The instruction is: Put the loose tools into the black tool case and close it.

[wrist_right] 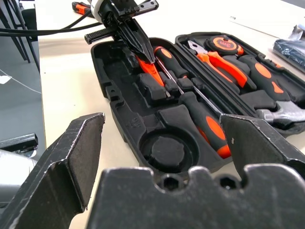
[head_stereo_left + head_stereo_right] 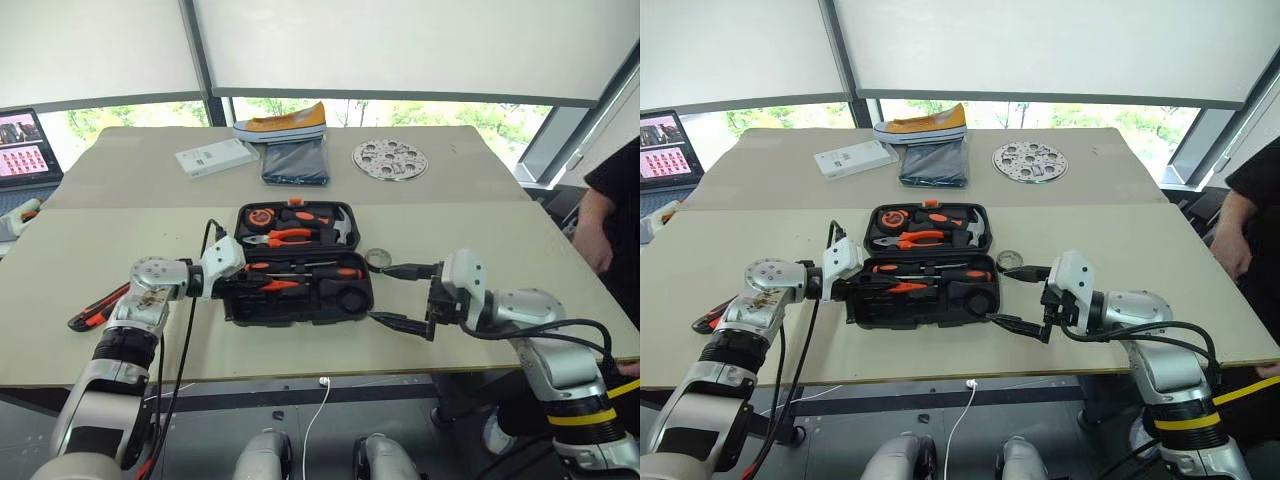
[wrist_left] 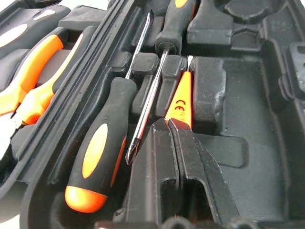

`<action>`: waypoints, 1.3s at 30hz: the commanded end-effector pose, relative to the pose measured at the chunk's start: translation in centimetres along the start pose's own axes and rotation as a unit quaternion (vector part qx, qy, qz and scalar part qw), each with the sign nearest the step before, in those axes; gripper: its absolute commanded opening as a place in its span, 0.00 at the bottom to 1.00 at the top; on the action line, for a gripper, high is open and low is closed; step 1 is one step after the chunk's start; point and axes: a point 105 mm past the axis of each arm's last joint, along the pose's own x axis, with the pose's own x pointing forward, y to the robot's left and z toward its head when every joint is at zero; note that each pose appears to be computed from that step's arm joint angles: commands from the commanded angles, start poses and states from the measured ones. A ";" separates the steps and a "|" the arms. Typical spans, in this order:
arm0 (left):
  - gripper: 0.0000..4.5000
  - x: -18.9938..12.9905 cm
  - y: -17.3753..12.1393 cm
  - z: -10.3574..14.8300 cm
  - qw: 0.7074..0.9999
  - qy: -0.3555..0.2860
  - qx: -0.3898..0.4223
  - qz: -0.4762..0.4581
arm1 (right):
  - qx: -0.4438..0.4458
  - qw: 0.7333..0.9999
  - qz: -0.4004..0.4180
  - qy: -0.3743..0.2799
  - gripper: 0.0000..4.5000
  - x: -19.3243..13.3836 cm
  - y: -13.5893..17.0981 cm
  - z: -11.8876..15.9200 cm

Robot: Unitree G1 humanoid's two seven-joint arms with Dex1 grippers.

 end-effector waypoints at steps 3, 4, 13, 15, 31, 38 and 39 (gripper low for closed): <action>0.01 -2.9 1.5 0.5 0.992 -0.068 -0.029 0.100 | -0.029 0.998 -0.022 -0.047 1.00 -1.0 -0.5 1.8; 0.01 -4.4 1.6 0.7 0.988 -0.089 -0.036 0.120 | -0.037 0.997 -0.025 -0.067 1.00 -1.1 -0.5 2.2; 0.68 -17.5 -4.0 -3.0 0.936 -0.098 -0.107 0.321 | -0.062 0.984 -0.003 -0.166 1.00 -1.5 2.0 3.5; 0.83 -20.6 -6.0 -4.7 0.911 -0.070 -0.134 0.384 | -0.044 0.982 0.007 -0.186 1.00 -1.6 2.5 4.1; 0.99 -28.2 -9.1 -9.5 0.773 -0.027 -0.262 0.578 | -0.014 0.976 -0.018 -0.218 1.00 -1.5 4.0 4.7; 0.99 -24.3 -2.2 -7.9 0.844 -0.021 -0.284 0.455 | 0.015 0.984 -0.014 -0.178 1.00 -1.0 3.7 3.8; 0.99 -23.9 -1.6 -8.1 0.849 -0.007 -0.288 0.442 | 0.019 0.985 -0.013 -0.173 1.00 -0.9 3.6 3.7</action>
